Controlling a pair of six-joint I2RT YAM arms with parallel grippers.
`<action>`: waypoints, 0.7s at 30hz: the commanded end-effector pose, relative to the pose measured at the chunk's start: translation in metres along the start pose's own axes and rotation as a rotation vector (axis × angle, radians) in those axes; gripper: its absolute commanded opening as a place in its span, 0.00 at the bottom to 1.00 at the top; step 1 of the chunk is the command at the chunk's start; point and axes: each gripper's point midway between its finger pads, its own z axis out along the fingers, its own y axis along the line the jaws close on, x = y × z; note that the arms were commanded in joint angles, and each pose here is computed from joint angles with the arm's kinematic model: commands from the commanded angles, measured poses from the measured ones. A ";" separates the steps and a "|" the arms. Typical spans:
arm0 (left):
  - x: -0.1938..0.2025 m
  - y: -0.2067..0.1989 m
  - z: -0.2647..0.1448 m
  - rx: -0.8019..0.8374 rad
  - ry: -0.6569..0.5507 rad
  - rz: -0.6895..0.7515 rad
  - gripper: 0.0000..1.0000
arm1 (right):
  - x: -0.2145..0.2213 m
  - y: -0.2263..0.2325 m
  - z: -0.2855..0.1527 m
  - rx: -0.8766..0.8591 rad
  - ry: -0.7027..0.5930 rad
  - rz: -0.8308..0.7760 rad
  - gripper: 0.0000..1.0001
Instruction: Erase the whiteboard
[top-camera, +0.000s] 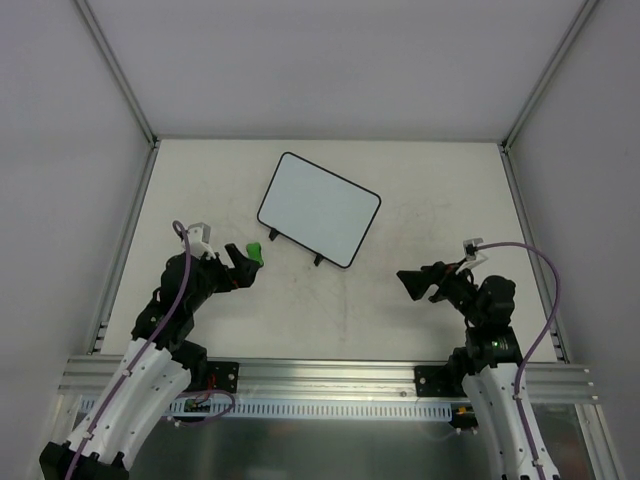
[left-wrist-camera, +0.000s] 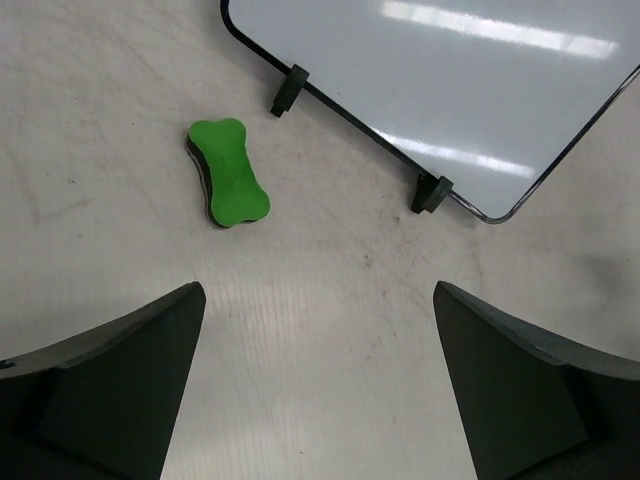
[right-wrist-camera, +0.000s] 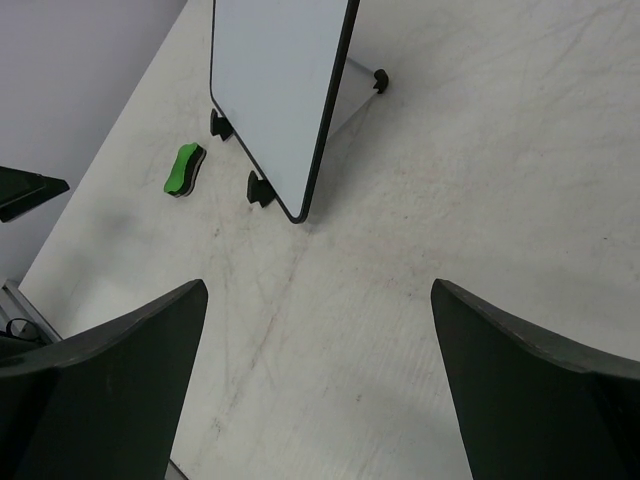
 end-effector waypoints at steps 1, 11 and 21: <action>-0.010 -0.004 -0.007 0.039 -0.070 0.025 0.99 | 0.001 -0.001 -0.005 0.008 -0.032 -0.044 0.99; -0.015 -0.003 -0.010 0.034 -0.098 0.025 0.99 | 0.004 -0.001 -0.007 0.015 -0.014 -0.040 0.99; -0.014 -0.004 -0.008 0.031 -0.085 0.022 0.99 | 0.001 0.003 -0.006 0.000 -0.020 -0.045 0.99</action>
